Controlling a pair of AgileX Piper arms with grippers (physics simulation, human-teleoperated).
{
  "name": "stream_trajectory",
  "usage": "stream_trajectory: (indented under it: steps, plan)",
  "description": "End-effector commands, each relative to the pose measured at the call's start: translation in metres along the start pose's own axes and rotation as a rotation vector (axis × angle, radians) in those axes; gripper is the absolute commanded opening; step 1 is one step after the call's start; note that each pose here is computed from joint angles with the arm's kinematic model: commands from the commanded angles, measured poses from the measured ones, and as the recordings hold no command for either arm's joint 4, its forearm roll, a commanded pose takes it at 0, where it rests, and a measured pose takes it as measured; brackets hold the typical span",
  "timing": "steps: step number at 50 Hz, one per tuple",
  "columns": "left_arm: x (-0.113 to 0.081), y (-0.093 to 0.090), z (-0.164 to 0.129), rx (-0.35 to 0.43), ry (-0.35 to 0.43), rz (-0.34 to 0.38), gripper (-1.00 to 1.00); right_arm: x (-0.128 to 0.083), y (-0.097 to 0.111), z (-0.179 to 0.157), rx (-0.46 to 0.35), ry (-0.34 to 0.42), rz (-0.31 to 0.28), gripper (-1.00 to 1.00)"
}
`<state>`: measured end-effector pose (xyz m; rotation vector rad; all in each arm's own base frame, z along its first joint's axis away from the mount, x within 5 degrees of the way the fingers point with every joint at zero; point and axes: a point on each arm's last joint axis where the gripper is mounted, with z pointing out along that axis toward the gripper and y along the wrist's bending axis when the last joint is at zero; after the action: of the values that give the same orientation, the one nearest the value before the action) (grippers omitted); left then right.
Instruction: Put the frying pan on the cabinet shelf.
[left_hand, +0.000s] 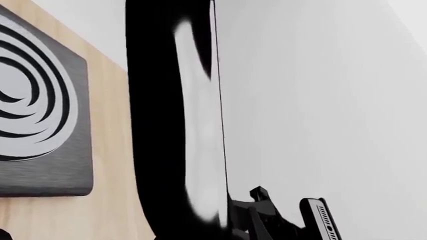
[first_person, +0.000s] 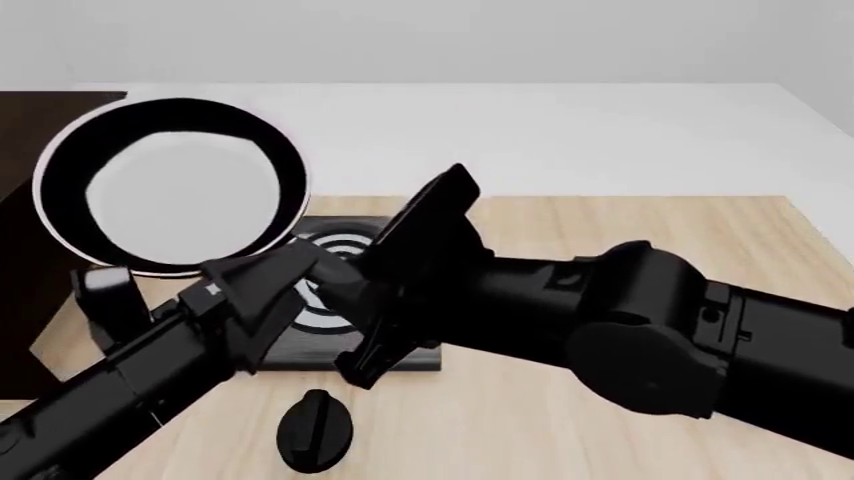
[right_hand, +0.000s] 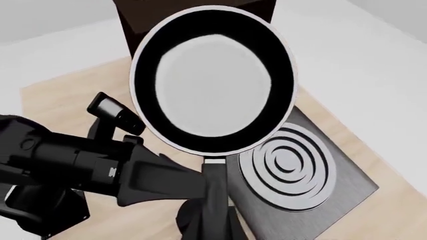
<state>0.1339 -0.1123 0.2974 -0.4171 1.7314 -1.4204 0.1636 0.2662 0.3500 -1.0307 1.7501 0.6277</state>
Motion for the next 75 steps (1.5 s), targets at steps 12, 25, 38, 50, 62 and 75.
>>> stream_trajectory:
  steps: [12,25,38,50,62,75]
  plan:
    - [-0.004,-0.006,0.009,-0.009,-0.007,0.039,1.00,-0.006,0.005,-0.007,-0.014,-0.042,0.003,-1.00]
    - [-0.006,-0.004,0.011,-0.016,-0.017,0.038,1.00,-0.003,0.009,-0.007,-0.026,-0.038,-0.001,-1.00]
    - [-0.004,-0.002,0.013,-0.014,-0.013,0.030,-1.00,0.000,0.011,-0.005,-0.030,-0.031,0.000,-1.00]
    - [-0.002,-0.003,0.014,-0.010,0.003,0.031,-1.00,0.001,0.011,-0.004,-0.030,-0.028,-0.007,-1.00]
    - [-0.004,-0.008,0.013,-0.001,-0.002,0.045,-1.00,0.001,0.003,-0.006,-0.009,-0.028,0.002,1.00]
    - [-0.004,-0.007,0.011,0.003,-0.007,0.047,-1.00,-0.001,-0.002,-0.010,0.008,-0.024,-0.007,1.00]
